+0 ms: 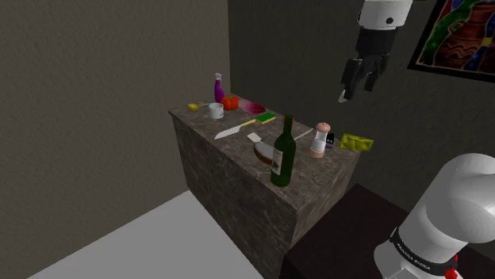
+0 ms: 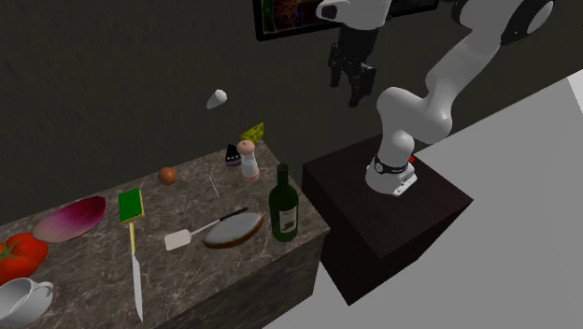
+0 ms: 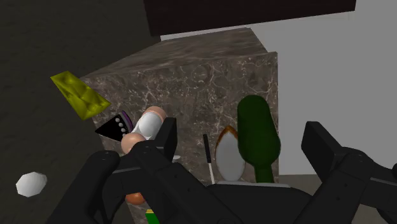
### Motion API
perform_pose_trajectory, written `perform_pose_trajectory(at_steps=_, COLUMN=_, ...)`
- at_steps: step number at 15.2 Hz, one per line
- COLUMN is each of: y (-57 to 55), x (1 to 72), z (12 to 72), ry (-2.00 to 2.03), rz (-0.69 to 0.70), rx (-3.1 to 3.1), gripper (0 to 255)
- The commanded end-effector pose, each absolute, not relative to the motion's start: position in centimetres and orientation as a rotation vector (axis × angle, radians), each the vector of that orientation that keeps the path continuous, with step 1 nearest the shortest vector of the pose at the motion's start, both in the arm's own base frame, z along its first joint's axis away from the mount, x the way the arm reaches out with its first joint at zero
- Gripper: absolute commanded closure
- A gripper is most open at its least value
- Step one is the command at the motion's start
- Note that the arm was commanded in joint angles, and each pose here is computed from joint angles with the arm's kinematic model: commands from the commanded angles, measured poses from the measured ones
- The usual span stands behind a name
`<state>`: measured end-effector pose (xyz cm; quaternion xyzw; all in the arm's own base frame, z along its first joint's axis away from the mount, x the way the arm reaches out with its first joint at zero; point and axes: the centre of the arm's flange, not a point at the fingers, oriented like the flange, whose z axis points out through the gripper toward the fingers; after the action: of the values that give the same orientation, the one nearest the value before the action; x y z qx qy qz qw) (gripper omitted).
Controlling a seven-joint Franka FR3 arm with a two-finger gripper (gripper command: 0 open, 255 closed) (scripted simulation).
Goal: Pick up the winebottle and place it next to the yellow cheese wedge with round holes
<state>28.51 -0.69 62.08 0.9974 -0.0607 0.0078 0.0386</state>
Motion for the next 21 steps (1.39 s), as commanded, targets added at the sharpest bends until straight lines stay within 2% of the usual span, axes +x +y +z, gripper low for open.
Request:
perform_pose_trajectory(at_steps=1, y=-0.7, x=28.5, z=62.1, ry=-0.186, rz=0.024, rx=3.059, gripper=0)
perform_pose_trajectory(at_steps=17, y=2.1, x=45.8, z=50.9, ry=-0.187, rz=0.041, rx=3.108, gripper=0)
perform_pose_trajectory(at_steps=21, y=2.2, x=46.5, z=49.0, ry=-0.187, rz=0.041, rx=3.110, gripper=0)
